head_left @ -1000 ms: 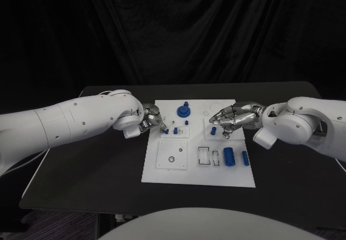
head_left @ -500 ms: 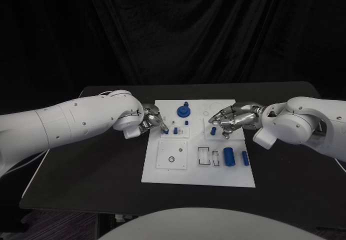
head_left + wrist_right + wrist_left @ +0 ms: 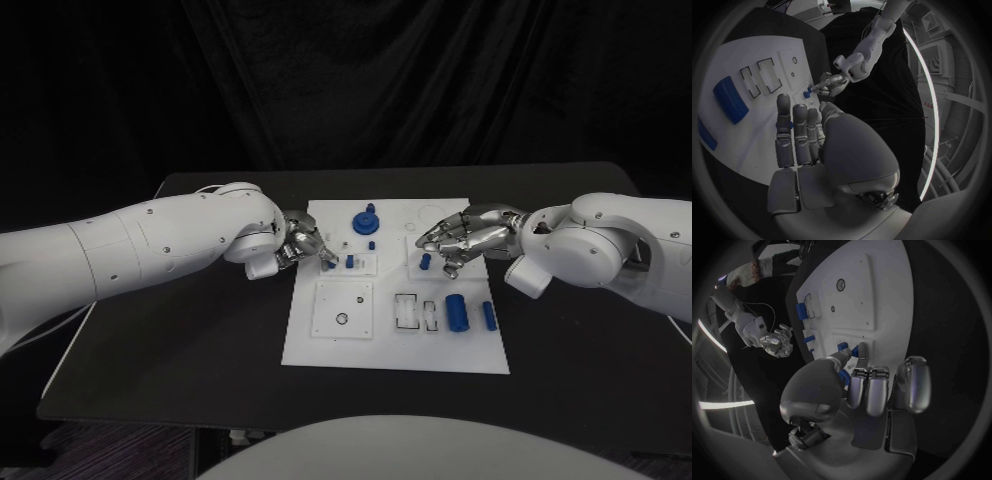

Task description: Assemble the parts on the task board

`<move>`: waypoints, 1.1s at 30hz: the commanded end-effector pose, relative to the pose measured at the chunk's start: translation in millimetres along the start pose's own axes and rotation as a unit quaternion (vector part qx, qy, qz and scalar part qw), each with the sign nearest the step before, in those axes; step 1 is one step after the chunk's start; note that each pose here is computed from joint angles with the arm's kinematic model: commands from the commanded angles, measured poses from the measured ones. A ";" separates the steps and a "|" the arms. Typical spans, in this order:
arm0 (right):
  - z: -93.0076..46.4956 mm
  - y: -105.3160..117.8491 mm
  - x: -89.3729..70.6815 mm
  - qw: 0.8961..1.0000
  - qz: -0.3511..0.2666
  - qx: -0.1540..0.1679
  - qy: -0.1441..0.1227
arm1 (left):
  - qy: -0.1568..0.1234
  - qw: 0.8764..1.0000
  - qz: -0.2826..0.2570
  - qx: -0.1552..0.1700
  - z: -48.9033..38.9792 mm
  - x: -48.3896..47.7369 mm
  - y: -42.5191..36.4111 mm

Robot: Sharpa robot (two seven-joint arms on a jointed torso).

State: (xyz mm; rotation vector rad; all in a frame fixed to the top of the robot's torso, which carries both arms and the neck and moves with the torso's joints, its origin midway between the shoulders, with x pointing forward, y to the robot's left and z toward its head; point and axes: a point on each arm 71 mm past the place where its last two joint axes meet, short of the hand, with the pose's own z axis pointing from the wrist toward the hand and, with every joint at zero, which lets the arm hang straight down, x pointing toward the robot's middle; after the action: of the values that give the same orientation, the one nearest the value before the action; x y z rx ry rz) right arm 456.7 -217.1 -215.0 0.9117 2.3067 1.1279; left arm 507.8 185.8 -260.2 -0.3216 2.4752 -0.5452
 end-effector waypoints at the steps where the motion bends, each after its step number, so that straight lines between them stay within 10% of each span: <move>1: 0.2 -2.4 2.3 1.000 -0.002 0.010 0.011 | 0.012 1.000 0.003 -0.003 1.3 2.7 0.6; 22: 0.0 -3.7 2.8 1.000 -0.003 0.012 0.016 | -0.007 1.000 -0.010 -0.004 1.7 -1.2 8.2; 33: -1.7 -4.6 1.2 1.000 -0.001 0.007 0.012 | -0.166 0.981 -0.036 0.097 -13.0 -23.7 10.1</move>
State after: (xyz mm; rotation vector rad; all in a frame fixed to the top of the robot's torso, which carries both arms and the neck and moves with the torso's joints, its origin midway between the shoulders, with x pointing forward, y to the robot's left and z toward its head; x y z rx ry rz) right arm 454.6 -219.3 -216.6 0.9104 2.3257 1.1274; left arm 510.9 209.9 -256.9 -0.4165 2.2915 -0.6007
